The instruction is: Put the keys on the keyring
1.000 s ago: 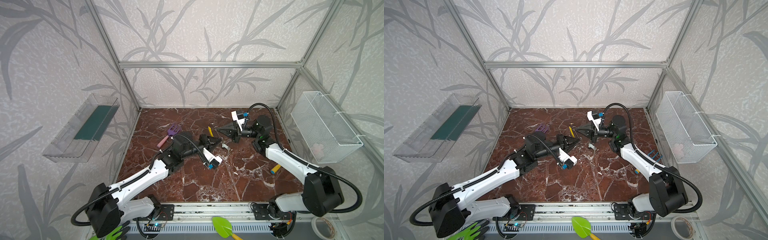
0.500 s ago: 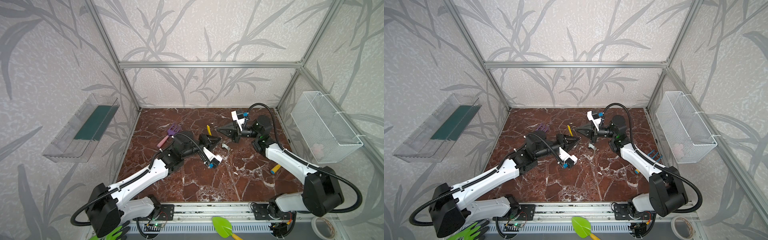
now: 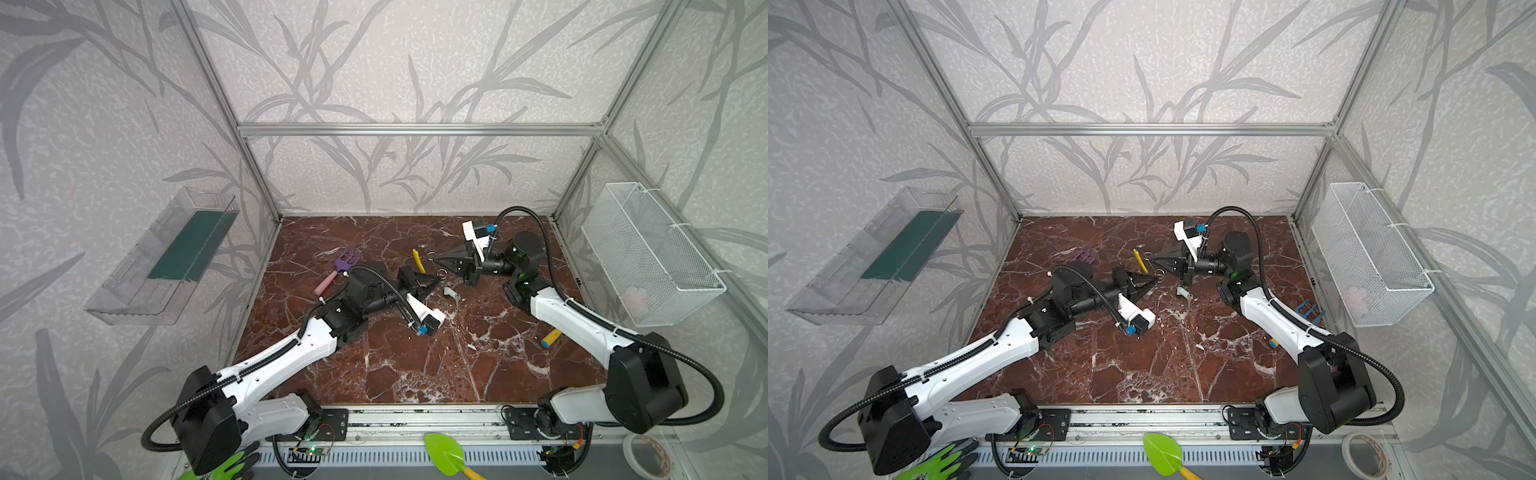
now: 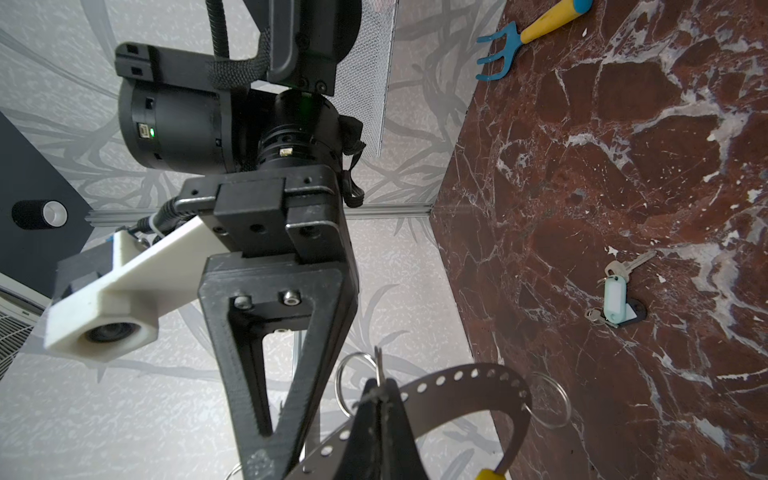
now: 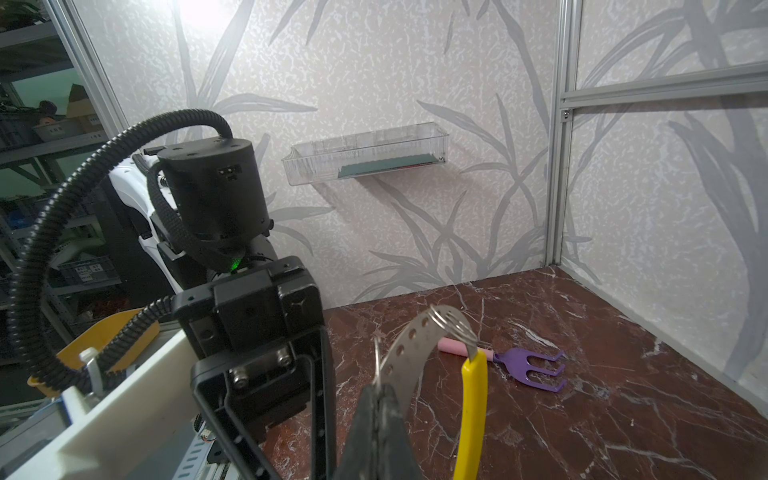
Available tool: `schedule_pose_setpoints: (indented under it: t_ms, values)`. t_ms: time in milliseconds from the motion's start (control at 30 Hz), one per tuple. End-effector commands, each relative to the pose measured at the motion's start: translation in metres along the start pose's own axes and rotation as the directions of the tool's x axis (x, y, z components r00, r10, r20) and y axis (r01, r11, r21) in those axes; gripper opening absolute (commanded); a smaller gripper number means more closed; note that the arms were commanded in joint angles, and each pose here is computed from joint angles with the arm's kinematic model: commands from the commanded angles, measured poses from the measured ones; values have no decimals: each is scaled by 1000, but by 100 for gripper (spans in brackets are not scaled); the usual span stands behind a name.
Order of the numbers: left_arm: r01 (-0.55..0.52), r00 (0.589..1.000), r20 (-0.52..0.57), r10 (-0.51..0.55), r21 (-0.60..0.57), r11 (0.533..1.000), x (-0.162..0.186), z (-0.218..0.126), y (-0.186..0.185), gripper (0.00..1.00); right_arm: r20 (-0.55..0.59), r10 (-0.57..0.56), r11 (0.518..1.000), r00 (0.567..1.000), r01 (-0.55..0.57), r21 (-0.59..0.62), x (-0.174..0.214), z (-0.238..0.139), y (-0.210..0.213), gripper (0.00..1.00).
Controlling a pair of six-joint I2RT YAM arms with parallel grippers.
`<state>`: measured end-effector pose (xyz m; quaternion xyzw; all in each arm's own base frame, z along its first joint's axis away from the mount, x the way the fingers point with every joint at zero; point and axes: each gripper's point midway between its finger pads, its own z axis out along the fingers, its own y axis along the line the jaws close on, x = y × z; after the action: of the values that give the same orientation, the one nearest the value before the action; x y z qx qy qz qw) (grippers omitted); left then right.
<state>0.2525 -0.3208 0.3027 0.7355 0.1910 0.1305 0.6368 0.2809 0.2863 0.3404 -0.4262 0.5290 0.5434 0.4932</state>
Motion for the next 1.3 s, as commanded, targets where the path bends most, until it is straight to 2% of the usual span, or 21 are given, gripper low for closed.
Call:
schedule_pose_setpoints:
  t_ms: [0,33,100,167,233,267,300,367,467,633,667,833,1000,1267]
  values:
    - [64,998,15,-63,-49,997,-4,-2,14,0,11,-6,1000,1000,6,-3,1,1,1,0]
    - [100,995,16,-99,-62,993,-3,-3,16,0,11,-5,1000,1000,5,5,2,1,-1,9]
    - [204,979,26,-203,-98,974,-2,-6,25,0,17,-11,999,1000,10,43,3,-5,-8,35]
    - [314,949,39,-312,-99,944,0,-11,28,0,38,-33,992,999,28,123,1,-20,-22,40]
    - [402,915,54,-399,-74,913,3,-16,25,0,61,-64,973,996,48,224,-2,-41,-37,57]
    - [468,883,59,-465,-54,882,6,-19,22,0,68,-85,961,994,64,269,-5,-51,-42,61]
    - [505,863,68,-501,-46,862,6,-22,22,0,66,-106,953,992,82,293,-6,-57,-44,61]
    - [604,795,93,-600,-21,797,9,-30,21,0,37,-168,938,985,148,313,-8,-64,-38,59]
    - [693,716,133,-686,-8,721,12,-38,21,0,-22,-238,929,971,235,286,-3,-66,-22,51]
    - [760,632,168,-757,56,647,9,-41,18,0,-58,-355,914,933,359,188,-1,-51,14,34]
    - [768,620,176,-765,67,637,7,-41,18,0,-79,-376,909,923,385,162,4,-44,22,34]
    - [788,589,186,-786,82,610,8,-40,18,0,-102,-407,909,908,413,57,15,-25,48,28]
    - [799,570,185,-801,103,592,6,-41,17,0,-112,-389,919,914,394,28,22,-20,57,22]
    - [805,558,189,-808,115,582,5,-40,17,0,-109,-361,932,926,363,2,29,-14,57,21]
